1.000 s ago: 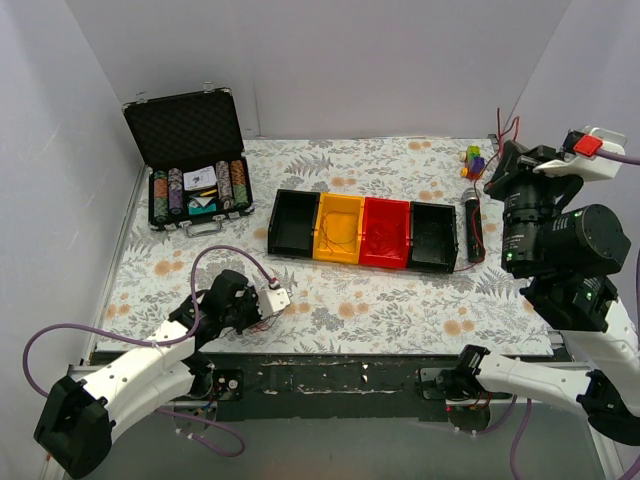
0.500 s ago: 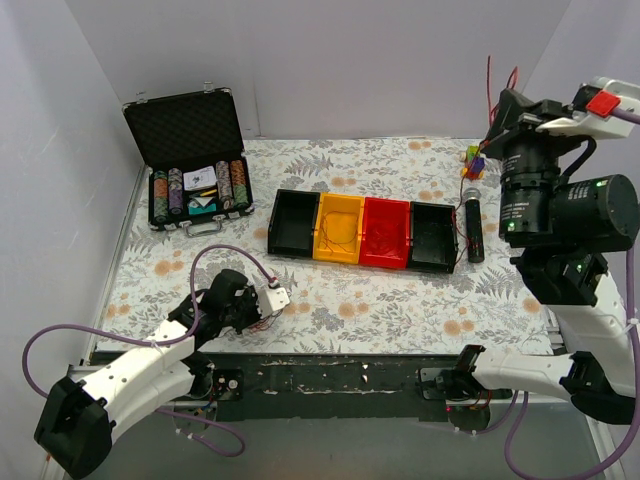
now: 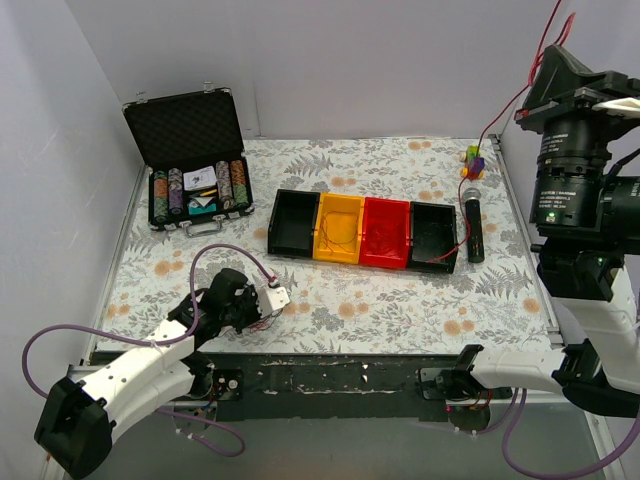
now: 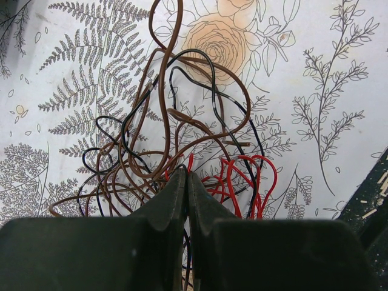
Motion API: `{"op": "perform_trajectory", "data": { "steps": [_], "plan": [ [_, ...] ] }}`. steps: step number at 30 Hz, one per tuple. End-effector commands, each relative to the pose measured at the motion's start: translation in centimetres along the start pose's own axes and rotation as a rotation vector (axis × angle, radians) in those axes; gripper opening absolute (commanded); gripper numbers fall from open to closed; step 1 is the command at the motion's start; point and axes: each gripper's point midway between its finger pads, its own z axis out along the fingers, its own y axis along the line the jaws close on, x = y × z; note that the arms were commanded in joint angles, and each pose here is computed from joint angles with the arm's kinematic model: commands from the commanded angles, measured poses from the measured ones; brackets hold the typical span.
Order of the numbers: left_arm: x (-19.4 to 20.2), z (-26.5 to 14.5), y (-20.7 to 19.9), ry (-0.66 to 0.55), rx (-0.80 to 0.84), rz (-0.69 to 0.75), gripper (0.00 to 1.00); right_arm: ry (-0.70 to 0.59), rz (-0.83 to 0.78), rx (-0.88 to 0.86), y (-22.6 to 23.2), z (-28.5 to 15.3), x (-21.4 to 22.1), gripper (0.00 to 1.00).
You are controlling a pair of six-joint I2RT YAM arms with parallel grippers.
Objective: Untangle the cables
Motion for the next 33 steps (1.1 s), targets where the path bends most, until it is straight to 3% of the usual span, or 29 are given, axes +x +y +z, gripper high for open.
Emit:
{"op": "perform_trajectory", "data": {
  "steps": [1, 20, 33],
  "plan": [
    [-1.4, -0.5, 0.6, -0.037, -0.007, 0.002, 0.0, 0.014, -0.011, -0.046, 2.2, 0.3, 2.1, 0.01],
    [-4.9, -2.0, 1.1, -0.148, -0.003, -0.032, 0.0, 0.136, -0.134, -0.148, 8.8, 0.5, 13.6, 0.01],
    [-5.9, -3.4, 1.5, -0.2, -0.038, -0.012, 0.0, 0.181, -0.212, -0.1, 7.3, 1.9, 18.3, 0.01]
  ]
}}
